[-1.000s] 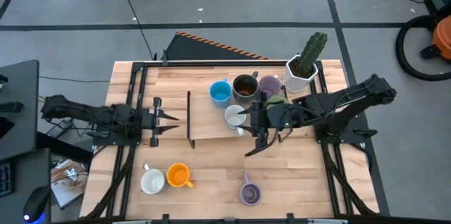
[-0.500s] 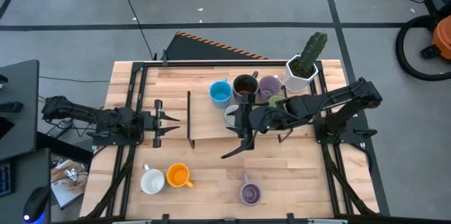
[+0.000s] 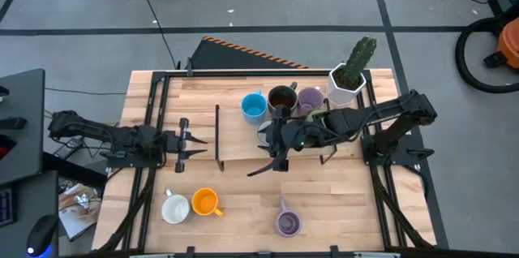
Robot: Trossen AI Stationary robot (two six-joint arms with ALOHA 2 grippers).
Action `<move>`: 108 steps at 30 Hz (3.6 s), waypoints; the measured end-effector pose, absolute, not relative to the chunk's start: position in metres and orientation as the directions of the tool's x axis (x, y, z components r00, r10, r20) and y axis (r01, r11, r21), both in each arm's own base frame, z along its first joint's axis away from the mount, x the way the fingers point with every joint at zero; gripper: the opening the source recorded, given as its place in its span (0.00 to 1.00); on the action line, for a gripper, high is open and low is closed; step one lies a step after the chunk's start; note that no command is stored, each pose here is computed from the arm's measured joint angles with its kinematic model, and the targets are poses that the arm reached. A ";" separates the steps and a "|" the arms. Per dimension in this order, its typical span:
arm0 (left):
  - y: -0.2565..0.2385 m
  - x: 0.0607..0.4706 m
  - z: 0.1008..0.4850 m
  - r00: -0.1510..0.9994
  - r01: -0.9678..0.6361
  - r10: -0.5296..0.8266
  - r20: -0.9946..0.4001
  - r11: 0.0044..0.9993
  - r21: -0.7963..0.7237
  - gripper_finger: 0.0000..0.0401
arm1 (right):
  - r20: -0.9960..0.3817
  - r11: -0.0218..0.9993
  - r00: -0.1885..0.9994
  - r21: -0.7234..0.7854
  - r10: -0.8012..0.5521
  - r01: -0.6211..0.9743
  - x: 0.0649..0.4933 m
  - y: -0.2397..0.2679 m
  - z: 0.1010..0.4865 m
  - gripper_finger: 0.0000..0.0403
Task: Place coffee mugs
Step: Put the blue patterned mug on the shelf
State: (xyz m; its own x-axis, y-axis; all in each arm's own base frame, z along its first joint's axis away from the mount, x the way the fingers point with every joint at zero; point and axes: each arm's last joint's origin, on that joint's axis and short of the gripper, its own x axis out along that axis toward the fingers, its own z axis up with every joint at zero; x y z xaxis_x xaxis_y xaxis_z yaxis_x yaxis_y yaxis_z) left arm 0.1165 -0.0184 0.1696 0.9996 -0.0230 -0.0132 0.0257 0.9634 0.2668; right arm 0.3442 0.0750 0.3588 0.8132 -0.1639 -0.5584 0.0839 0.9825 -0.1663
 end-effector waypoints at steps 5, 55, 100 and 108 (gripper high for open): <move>-0.017 0.117 0.167 1.000 -0.013 0.016 -0.016 0.976 0.217 0.28 | -0.589 0.985 0.794 -0.154 -0.150 0.071 0.347 0.074 0.352 0.52; -0.014 0.117 0.165 0.992 -0.121 0.120 -0.030 0.992 -0.030 0.28 | -0.721 0.977 0.663 -0.194 -0.201 0.086 0.346 0.056 0.341 0.64; -0.014 0.117 0.165 0.992 -0.121 0.120 -0.030 0.992 -0.029 0.28 | -0.811 0.989 0.566 -0.116 -0.149 0.094 0.337 0.045 0.343 0.43; -0.014 0.117 0.165 0.992 -0.120 0.120 -0.031 0.992 -0.029 0.28 | -0.814 0.988 0.562 -0.085 -0.145 0.133 0.335 0.044 0.351 0.37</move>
